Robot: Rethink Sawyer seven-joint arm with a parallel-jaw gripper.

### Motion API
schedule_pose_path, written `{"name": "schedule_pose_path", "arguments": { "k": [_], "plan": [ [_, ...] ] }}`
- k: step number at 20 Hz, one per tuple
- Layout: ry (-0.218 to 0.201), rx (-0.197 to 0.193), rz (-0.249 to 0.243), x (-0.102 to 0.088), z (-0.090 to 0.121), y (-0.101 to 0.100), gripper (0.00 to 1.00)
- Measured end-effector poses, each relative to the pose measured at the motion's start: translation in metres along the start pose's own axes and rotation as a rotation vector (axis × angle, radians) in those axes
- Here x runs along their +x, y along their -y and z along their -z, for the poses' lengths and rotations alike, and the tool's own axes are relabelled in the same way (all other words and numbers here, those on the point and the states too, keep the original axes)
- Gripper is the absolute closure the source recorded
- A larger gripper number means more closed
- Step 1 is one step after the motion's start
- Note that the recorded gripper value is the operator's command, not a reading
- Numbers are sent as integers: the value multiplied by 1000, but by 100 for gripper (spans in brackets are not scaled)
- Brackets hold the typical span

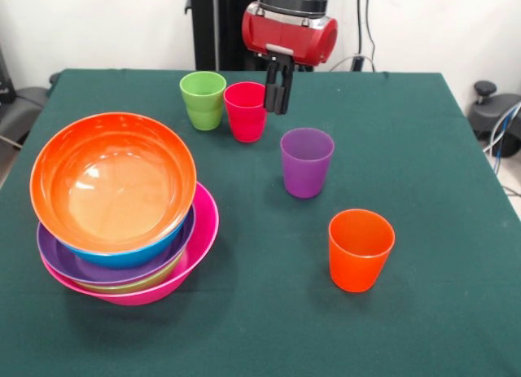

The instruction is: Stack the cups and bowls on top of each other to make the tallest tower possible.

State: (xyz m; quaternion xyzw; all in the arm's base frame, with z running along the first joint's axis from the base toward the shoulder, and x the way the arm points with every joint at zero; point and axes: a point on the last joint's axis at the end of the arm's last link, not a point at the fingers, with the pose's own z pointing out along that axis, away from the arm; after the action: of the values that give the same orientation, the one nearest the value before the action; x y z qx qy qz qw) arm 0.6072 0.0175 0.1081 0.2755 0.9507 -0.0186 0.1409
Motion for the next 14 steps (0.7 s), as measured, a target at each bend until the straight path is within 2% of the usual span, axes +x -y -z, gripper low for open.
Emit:
{"name": "schedule_pose_path", "arguments": {
  "k": [14],
  "plan": [
    [-17,4,13,10,-7,-4,100]
  ]
}}
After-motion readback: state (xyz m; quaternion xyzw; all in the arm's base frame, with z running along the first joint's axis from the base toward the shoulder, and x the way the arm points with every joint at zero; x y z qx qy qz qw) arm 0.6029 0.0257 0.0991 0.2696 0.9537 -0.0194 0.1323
